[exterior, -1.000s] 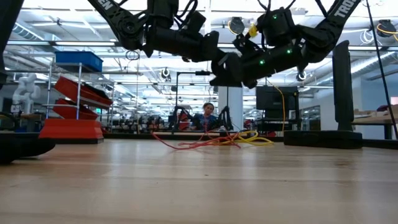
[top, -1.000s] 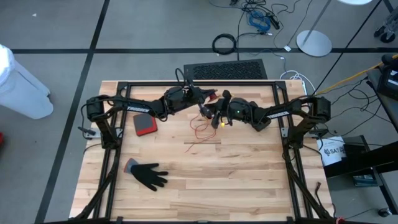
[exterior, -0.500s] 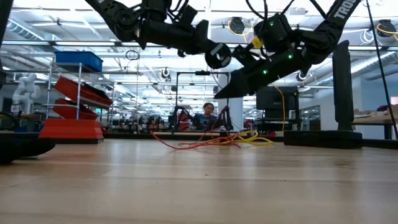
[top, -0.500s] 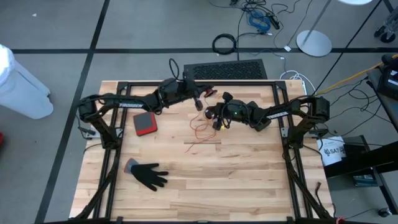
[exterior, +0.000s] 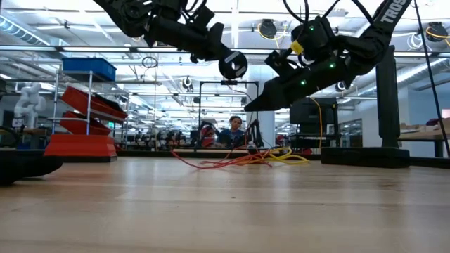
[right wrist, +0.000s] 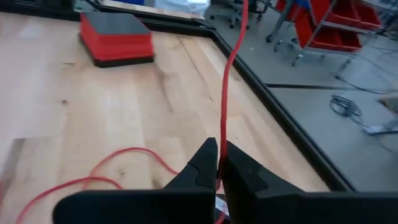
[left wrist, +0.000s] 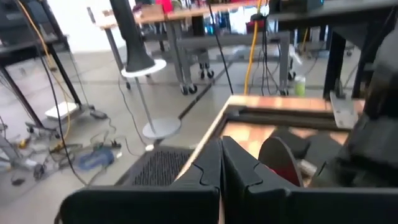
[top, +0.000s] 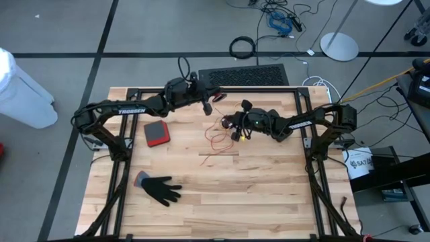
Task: Coil cords
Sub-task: Coil the red wire into the spool
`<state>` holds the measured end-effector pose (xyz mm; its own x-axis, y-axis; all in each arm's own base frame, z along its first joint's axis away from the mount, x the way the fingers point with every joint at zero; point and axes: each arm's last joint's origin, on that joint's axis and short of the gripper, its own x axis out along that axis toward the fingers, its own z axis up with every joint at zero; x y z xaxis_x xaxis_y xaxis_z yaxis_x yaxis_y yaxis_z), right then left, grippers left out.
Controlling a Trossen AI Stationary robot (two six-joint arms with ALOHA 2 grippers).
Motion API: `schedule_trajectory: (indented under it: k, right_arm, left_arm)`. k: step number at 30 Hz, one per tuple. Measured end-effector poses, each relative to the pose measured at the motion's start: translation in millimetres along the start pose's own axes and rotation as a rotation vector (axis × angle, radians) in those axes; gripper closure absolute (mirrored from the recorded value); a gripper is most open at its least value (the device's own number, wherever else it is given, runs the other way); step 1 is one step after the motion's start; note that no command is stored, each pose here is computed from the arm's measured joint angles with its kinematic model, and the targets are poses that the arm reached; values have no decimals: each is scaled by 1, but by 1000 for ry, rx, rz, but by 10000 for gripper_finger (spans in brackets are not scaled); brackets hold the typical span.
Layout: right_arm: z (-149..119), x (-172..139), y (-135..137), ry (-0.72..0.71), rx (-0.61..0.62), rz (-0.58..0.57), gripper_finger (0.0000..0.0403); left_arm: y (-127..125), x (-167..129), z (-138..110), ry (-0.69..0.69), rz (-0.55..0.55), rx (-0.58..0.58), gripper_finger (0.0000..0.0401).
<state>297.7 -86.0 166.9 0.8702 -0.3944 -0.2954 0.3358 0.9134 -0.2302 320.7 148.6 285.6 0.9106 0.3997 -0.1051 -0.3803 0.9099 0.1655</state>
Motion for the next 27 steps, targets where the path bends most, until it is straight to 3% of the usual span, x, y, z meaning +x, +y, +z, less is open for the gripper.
schedule_trajectory:
  k: [27]
  right_arm:
    - [-7,0,3,67,-10,71,390]
  left_arm:
    - [14,-1,-11,77,-8,10,401]
